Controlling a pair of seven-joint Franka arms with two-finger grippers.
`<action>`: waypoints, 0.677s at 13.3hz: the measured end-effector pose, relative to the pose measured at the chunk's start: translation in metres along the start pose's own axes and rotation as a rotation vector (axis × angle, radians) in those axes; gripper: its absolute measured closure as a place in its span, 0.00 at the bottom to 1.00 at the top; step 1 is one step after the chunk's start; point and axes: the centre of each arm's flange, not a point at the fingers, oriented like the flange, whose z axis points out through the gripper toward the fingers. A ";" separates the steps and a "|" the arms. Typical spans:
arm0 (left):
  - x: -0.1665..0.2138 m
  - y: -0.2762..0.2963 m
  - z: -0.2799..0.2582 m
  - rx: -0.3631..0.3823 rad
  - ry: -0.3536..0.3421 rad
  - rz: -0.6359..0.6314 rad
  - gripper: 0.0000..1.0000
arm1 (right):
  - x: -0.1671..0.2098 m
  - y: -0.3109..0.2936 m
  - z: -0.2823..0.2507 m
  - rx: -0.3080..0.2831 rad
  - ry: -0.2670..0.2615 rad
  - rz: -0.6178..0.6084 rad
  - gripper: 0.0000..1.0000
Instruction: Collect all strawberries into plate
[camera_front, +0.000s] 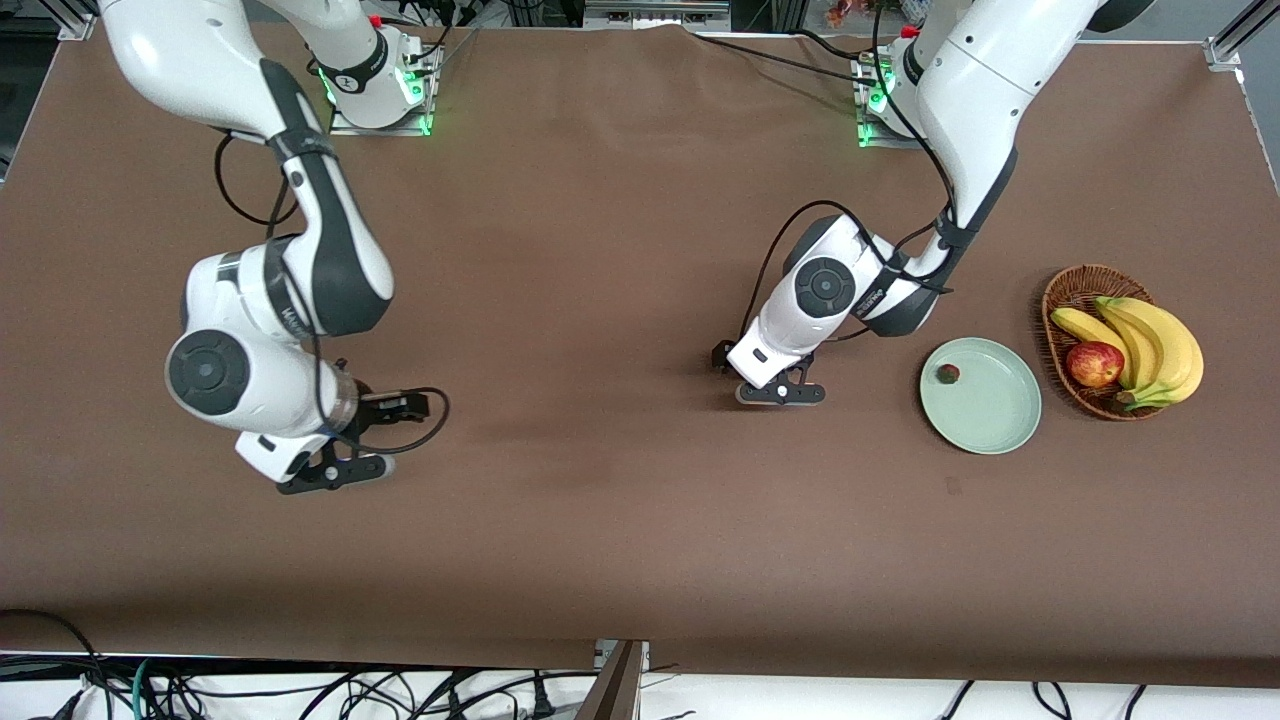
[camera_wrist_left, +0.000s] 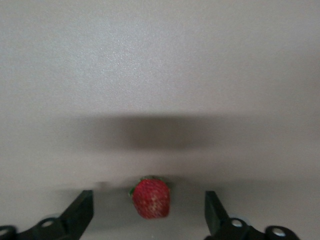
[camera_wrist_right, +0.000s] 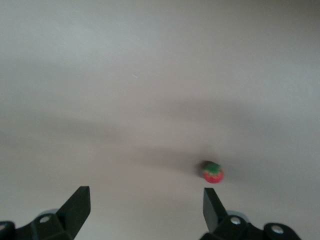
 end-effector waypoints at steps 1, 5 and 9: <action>0.001 0.001 0.003 0.011 0.006 0.000 0.06 | -0.001 0.012 0.015 0.002 -0.022 0.006 0.00; 0.001 0.008 0.005 0.023 0.021 -0.001 0.48 | -0.006 0.044 0.087 0.004 -0.036 -0.015 0.00; 0.001 0.008 0.004 0.023 0.023 -0.008 0.67 | -0.020 0.061 0.124 0.008 -0.055 -0.050 0.01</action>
